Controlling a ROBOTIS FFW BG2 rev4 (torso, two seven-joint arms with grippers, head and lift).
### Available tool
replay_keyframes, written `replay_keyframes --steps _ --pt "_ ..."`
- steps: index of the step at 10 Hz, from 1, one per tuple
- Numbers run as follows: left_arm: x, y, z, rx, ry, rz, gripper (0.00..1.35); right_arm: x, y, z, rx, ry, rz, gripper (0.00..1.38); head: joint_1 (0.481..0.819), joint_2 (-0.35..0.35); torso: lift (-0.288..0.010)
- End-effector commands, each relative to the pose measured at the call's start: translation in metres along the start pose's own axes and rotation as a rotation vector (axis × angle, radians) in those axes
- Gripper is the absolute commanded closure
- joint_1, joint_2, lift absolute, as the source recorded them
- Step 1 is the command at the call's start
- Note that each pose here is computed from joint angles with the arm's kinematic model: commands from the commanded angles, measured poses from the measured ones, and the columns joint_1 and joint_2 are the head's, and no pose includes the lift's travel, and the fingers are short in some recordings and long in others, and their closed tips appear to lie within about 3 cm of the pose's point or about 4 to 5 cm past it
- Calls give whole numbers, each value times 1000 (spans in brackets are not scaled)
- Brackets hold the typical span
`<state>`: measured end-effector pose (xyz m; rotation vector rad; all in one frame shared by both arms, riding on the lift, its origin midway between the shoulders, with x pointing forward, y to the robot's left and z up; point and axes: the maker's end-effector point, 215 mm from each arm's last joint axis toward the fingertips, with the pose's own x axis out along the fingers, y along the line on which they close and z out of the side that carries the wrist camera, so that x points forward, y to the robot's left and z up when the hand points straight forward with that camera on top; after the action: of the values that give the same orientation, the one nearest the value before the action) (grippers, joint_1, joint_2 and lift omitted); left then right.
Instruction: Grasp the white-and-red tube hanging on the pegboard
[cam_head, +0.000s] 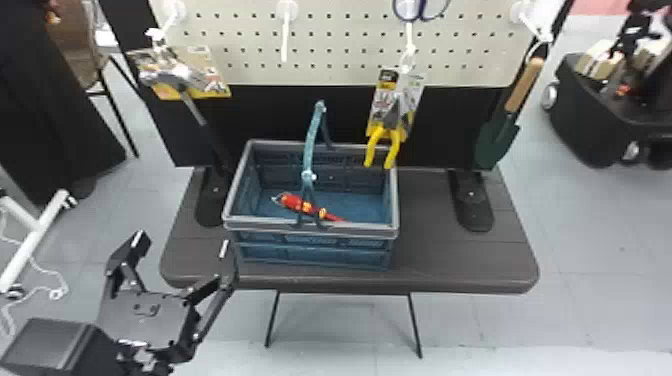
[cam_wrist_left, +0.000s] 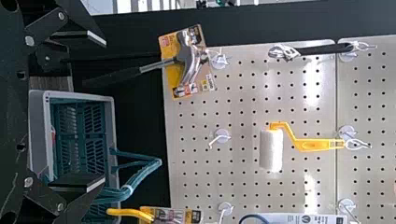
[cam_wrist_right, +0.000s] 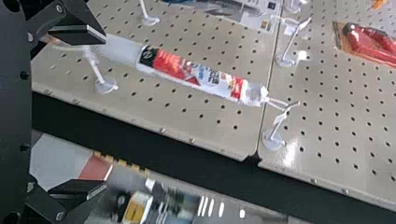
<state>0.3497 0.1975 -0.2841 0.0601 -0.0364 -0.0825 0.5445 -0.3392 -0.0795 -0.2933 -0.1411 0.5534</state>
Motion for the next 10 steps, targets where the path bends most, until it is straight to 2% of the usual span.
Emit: replay_keyframes --steps 1,3,5,7,8,9,10 --pt "2 -4 2 -6 -4 -10 271 37 6 9 17 16 102 199 819 8 -100" --pt "2 -8 1 -14 -2 -18 271 72 8 19 125 -24 218 199 819 8 -100" --pt "2 -8 1 -17 -1 -18 271 94 1 26 140 6 269 200 819 8 -100" --pt "4 -8 0 -17 2 -18 271 111 16 27 270 -31 360 200 819 8 -100" --pt "6 -10 2 -18 -2 -20 271 116 22 28 305 -45 385 205 819 8 -100" --pt "6 -10 2 -18 -1 -20 271 117 21 30 307 -48 388 305 819 8 -100" --pt "5 -9 0 -17 3 -19 271 117 20 32 299 -50 385 763 819 8 -100"
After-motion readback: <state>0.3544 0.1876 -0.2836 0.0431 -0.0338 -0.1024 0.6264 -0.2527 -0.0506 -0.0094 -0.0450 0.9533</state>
